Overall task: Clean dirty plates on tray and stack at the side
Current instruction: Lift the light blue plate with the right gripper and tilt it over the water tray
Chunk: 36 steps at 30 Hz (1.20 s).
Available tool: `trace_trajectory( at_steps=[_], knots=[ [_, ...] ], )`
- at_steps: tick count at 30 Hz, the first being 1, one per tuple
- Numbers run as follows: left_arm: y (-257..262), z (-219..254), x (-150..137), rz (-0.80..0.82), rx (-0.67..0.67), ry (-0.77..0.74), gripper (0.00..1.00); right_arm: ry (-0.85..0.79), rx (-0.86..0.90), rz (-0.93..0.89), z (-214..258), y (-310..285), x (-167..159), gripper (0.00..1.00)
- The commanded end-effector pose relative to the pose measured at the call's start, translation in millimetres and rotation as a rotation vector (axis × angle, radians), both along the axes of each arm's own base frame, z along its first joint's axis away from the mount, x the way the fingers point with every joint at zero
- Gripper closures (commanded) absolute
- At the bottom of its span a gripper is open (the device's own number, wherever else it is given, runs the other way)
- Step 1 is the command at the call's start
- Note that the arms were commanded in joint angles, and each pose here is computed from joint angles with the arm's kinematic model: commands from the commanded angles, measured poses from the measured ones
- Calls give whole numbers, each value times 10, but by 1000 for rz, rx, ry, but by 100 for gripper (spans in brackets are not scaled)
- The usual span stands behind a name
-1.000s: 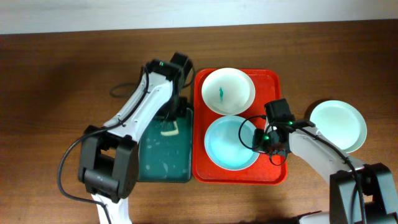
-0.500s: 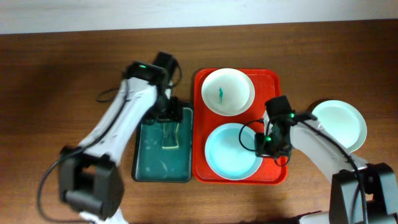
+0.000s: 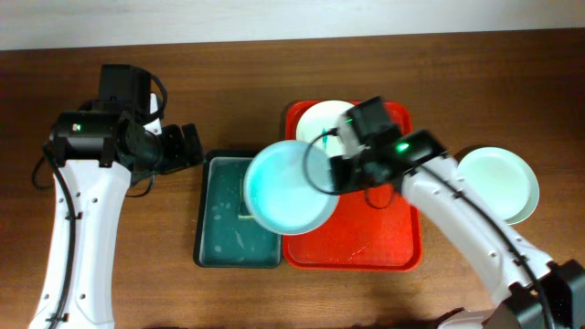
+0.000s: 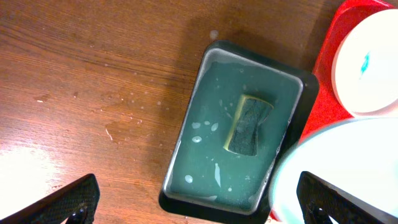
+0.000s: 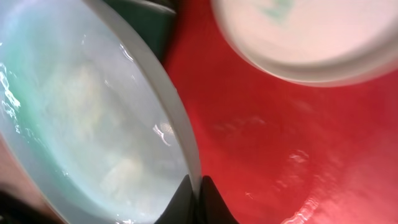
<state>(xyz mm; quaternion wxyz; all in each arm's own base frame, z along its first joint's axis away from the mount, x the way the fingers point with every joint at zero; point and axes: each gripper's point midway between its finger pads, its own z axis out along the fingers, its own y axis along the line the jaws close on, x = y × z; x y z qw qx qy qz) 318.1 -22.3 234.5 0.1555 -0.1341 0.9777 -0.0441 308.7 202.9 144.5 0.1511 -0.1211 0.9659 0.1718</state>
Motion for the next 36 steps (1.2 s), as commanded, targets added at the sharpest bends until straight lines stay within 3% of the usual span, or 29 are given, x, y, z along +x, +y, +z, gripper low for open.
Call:
trace_trajectory(
  at_steps=[1,9,22,27,36],
  knots=[
    [7,52,-8,-2,-2,-9,1,-118,-98,-25,-25,227,118,96],
    [8,52,-8,-2,-2,-9,1,-427,-268,-80,397,287,289,96],
    [8,52,-8,-2,-2,-9,1,-950,-664,-88,1207,495,-179,96],
    [7,52,-8,-2,-2,-9,1,-1005,-660,-56,1277,646,-362,96],
    [8,52,-8,-2,-2,-9,1,-1006,-657,-52,1277,659,-374,96]
  ],
)
